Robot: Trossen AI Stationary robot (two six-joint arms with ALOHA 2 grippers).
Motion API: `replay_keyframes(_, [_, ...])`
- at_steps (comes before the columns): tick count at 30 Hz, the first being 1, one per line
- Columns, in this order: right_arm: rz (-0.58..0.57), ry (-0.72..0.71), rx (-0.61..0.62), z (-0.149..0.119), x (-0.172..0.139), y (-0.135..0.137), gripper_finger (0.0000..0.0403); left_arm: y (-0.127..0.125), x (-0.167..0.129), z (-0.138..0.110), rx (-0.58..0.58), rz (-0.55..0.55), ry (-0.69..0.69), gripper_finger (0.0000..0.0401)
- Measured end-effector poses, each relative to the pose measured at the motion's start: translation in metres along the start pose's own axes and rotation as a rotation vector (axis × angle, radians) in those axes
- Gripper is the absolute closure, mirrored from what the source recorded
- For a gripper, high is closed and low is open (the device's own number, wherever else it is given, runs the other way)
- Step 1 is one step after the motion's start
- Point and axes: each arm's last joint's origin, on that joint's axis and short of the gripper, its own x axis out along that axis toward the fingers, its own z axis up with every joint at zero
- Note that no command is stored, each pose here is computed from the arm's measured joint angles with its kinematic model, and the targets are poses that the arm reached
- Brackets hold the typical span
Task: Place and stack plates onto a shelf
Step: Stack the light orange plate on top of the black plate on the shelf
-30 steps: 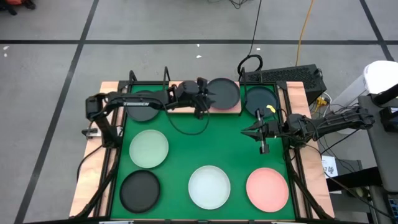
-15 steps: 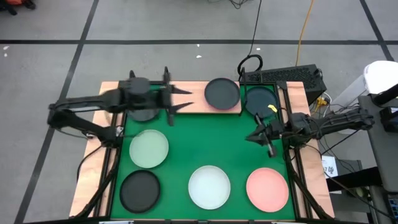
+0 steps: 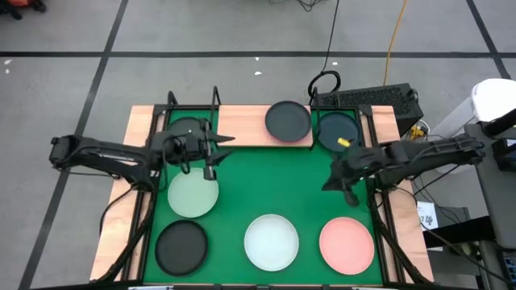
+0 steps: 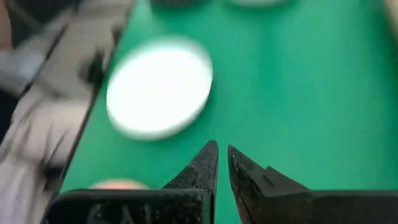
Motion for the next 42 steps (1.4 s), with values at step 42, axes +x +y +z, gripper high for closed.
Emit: replay_keyframes(42, [0.248,0.404,0.318,-0.123,0.095,-0.010,0.0368,-0.003,-0.004,-0.051,-0.009,0.178,0.094,0.0240])
